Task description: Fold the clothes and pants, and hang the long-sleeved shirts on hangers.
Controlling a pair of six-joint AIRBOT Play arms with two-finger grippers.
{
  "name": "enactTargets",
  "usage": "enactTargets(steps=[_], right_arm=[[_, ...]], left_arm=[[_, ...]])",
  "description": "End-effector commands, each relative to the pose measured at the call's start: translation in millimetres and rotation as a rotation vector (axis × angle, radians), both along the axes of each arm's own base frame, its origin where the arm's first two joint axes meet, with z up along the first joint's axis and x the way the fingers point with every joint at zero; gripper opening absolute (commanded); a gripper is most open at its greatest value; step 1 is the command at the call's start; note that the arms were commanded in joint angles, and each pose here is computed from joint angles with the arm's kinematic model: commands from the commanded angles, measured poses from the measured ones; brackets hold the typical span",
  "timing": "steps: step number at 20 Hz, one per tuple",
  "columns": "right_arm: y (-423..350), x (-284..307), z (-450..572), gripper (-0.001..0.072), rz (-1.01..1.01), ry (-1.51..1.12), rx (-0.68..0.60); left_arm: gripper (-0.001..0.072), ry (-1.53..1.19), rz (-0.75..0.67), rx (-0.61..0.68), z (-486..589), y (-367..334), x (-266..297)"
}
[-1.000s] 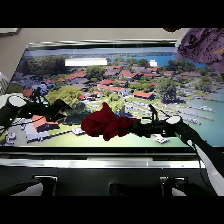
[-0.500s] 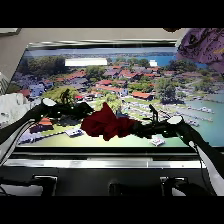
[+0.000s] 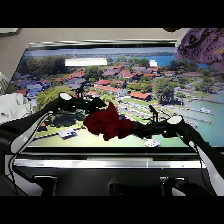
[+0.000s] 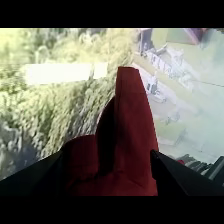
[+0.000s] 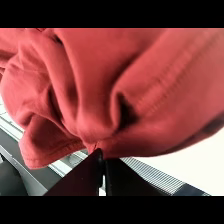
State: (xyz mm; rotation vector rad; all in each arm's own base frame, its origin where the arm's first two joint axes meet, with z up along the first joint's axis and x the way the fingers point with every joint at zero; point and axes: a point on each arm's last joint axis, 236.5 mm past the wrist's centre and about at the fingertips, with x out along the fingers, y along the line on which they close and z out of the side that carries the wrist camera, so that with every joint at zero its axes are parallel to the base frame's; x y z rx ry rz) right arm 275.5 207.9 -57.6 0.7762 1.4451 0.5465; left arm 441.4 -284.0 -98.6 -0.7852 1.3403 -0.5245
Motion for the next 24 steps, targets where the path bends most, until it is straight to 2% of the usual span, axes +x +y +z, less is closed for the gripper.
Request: enactTargets(steps=[1,4,5,7,8,10,11,12,16,18,20,24], right_arm=[[0,0,1,0.0025,0.002,-0.002,0.0],[0,0,1,0.0025,0.002,-0.002,0.001],[0,0,1,0.0025,0.002,-0.002,0.0],[0,0,1,0.0025,0.002,-0.002,0.001],[0,0,1,0.0025,0.002,-0.002,0.001],[0,0,1,0.0025,0.002,-0.002,0.001],[0,0,1,0.0025,0.002,-0.002,0.0],[0,0,0,0.0025,0.001,-0.003,0.0],[-2,7,8,0.0024,0.032,-0.058,-0.021],[-14,26,27,0.0024,0.096,-0.149,-0.112],[-27,61,64,0.0024,0.128,-0.268,-0.208],[-36,128,198,0.0024,0.121,-0.611,-0.291]], left_arm=[[0.0598,-0.003,-0.021,0.011,-5,-7,1],[0.0584,0.0,-0.031,0.016,-6,-6,-1],[0.0486,-0.002,-0.041,0.027,-8,-4,-3],[0.0445,-0.005,-0.05,0.041,-10,-2,-4],[0.0313,-0.001,-0.058,0.039,-10,-3,-6],[0.0219,0.004,-0.07,0.037,-10,-6,-9],[0.0143,0.005,-0.076,0.036,-10,-8,-11],[0.0011,-0.001,-0.093,0.036,-10,-10,-13],[0.0014,-0.002,-0.044,0.022,2,3,1],[0.0012,-0.052,0.022,0.024,33,34,31],[0.0011,-0.149,0.072,0.071,81,73,61],[0.0011,-0.462,0.147,0.206,237,148,90]])
